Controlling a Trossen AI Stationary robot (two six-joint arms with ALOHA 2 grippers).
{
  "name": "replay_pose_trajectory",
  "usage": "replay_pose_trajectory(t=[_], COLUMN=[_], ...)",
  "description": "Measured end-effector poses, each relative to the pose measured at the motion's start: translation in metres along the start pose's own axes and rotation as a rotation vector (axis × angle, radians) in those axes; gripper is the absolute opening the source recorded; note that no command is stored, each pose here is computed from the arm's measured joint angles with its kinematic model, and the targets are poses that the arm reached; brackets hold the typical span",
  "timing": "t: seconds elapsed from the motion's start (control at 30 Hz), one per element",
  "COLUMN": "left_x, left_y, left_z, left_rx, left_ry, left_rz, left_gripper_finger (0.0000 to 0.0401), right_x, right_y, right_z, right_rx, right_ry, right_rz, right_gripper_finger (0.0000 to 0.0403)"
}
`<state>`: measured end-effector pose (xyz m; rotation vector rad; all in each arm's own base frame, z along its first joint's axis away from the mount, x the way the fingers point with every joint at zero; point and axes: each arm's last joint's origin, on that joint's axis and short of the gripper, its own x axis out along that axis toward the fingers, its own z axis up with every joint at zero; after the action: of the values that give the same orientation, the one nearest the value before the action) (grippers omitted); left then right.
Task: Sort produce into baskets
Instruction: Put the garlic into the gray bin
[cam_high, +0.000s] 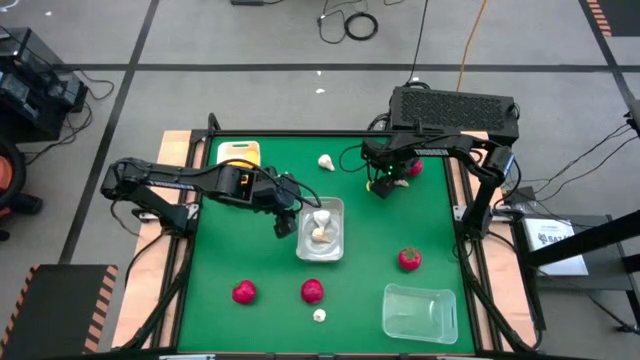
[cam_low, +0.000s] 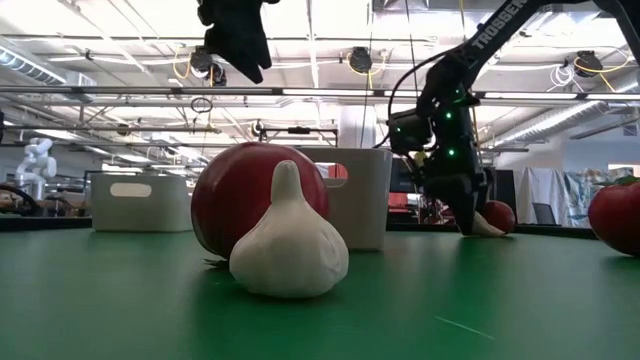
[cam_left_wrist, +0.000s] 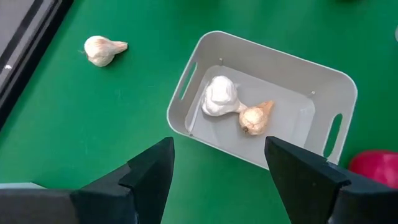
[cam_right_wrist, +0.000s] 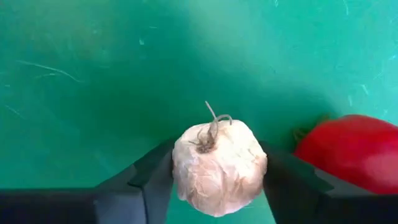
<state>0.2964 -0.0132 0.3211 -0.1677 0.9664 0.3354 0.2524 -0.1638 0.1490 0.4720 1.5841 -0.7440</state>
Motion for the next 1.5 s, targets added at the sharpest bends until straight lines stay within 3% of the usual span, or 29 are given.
replay_pose_trajectory(t=[0.17,0.33,0.63,0.77,0.93,1.07,1.23,1.5], left_x=[0.000,0.000,-0.022,-0.038,-0.049,-0.046,-0.034,-0.030], left_y=[-0.001,-0.001,0.010,0.021,0.032,0.031,0.025,0.016], left_z=[0.000,0.000,-0.010,-0.028,-0.059,-0.079,-0.090,-0.089], left_rx=[0.002,-0.001,0.089,0.151,0.143,0.146,0.131,0.171], left_ry=[0.010,0.012,-0.036,-0.088,-0.172,-0.257,-0.331,-0.365], left_rz=[-0.029,-0.033,-0.041,-0.050,-0.098,-0.190,-0.281,-0.328], left_gripper_finger=[0.0258,0.0258,0.0258,0.0258,0.0258,0.0258,0.0258,0.0258], right_x=[-0.014,-0.043,-0.117,-0.146,-0.169,-0.163,-0.143,-0.134], right_y=[0.001,0.006,0.045,0.084,0.134,0.161,0.185,0.191], right_z=[-0.002,-0.007,-0.039,-0.054,-0.062,-0.067,-0.070,-0.068], right_rx=[-0.011,-0.027,-0.012,0.063,0.163,0.263,0.340,0.381], right_ry=[-0.019,-0.093,-0.348,-0.472,-0.644,-0.668,-0.578,-0.540], right_rz=[0.005,0.047,0.436,0.649,0.869,0.881,0.861,0.854], right_gripper_finger=[0.0164,0.0157,0.0164,0.0164,0.0164,0.0164,0.0164,0.0165])
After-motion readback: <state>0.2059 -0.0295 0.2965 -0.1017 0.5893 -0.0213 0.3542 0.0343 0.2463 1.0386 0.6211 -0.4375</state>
